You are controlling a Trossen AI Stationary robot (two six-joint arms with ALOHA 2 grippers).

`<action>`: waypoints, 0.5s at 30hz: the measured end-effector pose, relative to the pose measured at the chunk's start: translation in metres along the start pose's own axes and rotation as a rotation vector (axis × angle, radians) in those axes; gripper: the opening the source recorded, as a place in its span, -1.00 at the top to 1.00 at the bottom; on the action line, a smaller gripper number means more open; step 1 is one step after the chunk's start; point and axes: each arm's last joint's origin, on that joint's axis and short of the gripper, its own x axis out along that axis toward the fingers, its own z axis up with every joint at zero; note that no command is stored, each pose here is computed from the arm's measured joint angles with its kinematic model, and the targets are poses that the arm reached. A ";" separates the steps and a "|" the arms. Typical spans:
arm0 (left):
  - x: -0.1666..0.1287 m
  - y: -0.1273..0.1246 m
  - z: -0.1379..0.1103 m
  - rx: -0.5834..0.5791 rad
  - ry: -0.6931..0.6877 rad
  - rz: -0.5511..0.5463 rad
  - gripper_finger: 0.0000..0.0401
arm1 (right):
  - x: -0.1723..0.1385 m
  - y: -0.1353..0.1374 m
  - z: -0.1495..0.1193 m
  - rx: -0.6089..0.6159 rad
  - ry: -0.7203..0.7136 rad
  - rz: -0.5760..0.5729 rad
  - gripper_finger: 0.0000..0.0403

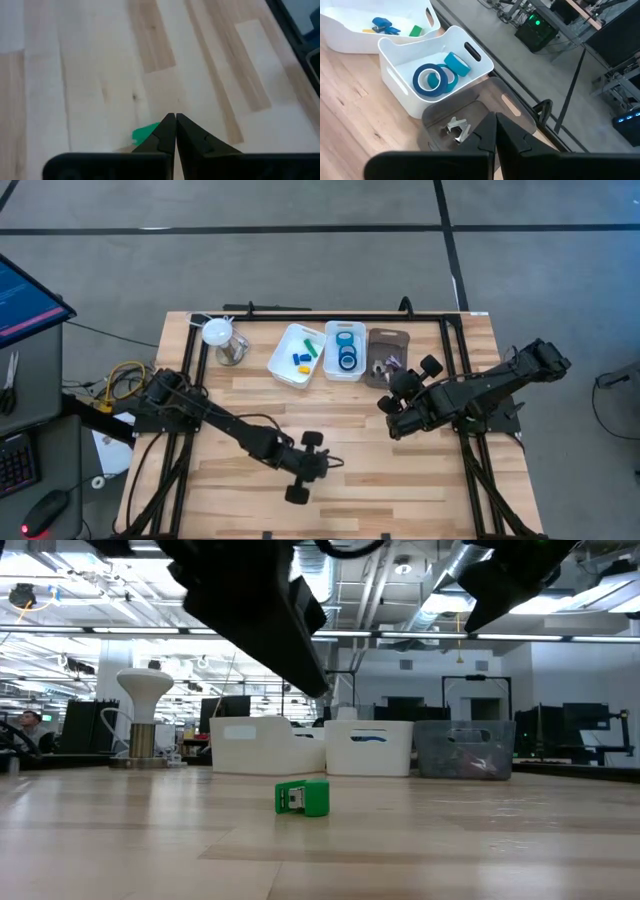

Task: Pick and place Stapler, Stapler remover, tape
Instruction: Put the green stapler into the left white bin

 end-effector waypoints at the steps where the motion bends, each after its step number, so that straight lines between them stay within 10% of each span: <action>1: 0.000 0.001 0.000 -0.019 -0.001 0.002 0.97 | 0.000 0.000 0.000 0.000 0.000 0.000 1.00; 4: 0.001 0.007 0.001 -0.200 -0.003 0.012 0.98 | 0.000 0.000 0.000 -0.003 0.000 -0.001 1.00; 9: 0.003 0.022 0.001 -0.821 -0.001 0.038 0.98 | 0.000 0.000 0.000 -0.002 0.000 -0.001 1.00; 15: 0.002 0.026 -0.007 -1.042 0.046 0.122 0.98 | 0.000 0.000 0.000 0.000 -0.001 0.000 1.00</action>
